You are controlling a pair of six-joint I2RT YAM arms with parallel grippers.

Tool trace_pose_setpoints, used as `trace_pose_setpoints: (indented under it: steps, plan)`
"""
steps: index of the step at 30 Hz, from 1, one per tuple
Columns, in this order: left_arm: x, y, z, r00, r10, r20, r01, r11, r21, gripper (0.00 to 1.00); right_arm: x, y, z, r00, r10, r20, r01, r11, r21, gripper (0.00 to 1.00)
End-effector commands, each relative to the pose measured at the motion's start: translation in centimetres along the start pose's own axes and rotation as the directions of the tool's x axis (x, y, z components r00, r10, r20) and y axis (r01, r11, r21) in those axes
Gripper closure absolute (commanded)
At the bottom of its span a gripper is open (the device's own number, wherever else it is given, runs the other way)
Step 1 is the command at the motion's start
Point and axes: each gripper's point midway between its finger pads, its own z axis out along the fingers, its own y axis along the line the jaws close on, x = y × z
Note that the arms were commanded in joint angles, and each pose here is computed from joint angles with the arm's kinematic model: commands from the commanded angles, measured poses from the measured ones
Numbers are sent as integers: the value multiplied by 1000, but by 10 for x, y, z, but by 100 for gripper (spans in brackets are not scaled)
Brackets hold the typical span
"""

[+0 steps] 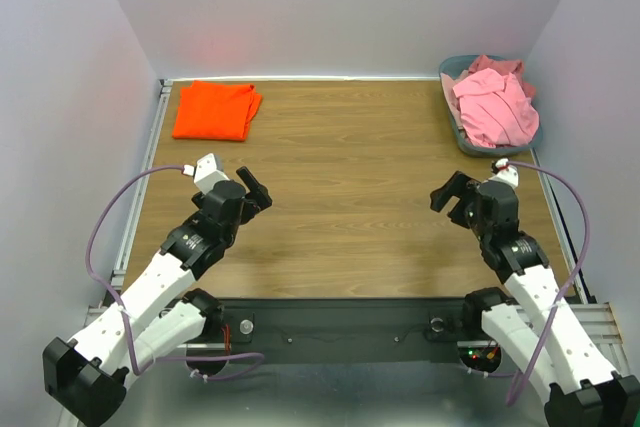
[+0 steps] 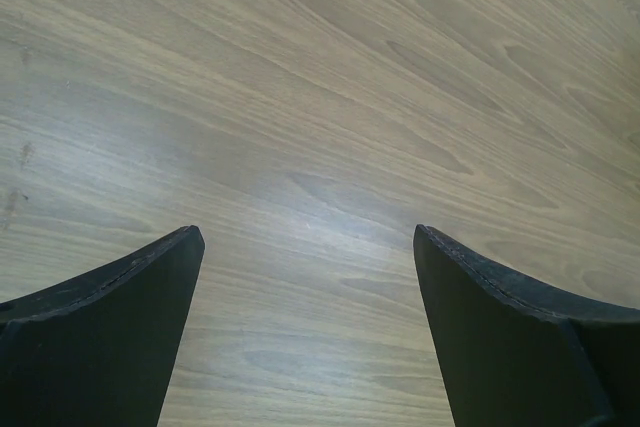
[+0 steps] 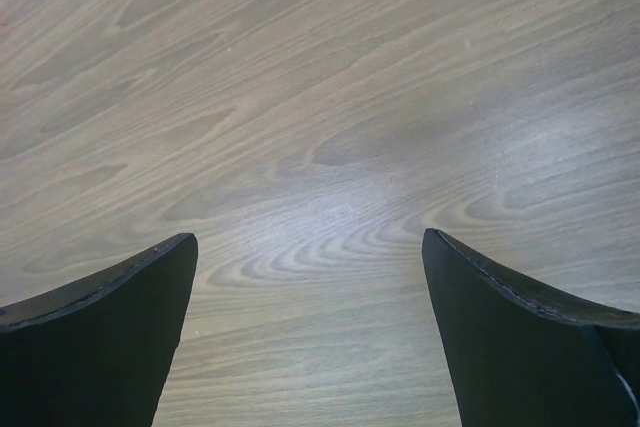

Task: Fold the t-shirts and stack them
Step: Grab the tshirt from the pile

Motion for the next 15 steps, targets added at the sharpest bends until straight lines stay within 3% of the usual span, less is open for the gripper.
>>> trace_pose_setpoints:
  steps: [1,4,9,11,13,15]
  plan:
    - [-6,4,2,999,-20,35,21,999,-24,2,-22,8,-4,996,28,84,-26,999,-24,0]
    - [-7,2,1,999,-26,39,27,999,-17,2,-26,7,-2,995,33,97,-32,999,-11,0]
    - [-11,-4,0,998,-33,52,33,999,12,2,-77,9,0,969,100,227,-122,989,88,0]
    - [-16,-5,-2,997,-32,64,31,999,13,1,-86,11,19,975,73,208,-107,982,157,0]
    - [-18,-2,-2,997,-26,67,27,1000,-6,2,-127,33,25,969,25,245,-67,984,163,0]
    - [-18,0,-4,997,-29,69,30,999,-15,2,-134,35,60,980,-45,196,-5,969,246,0]
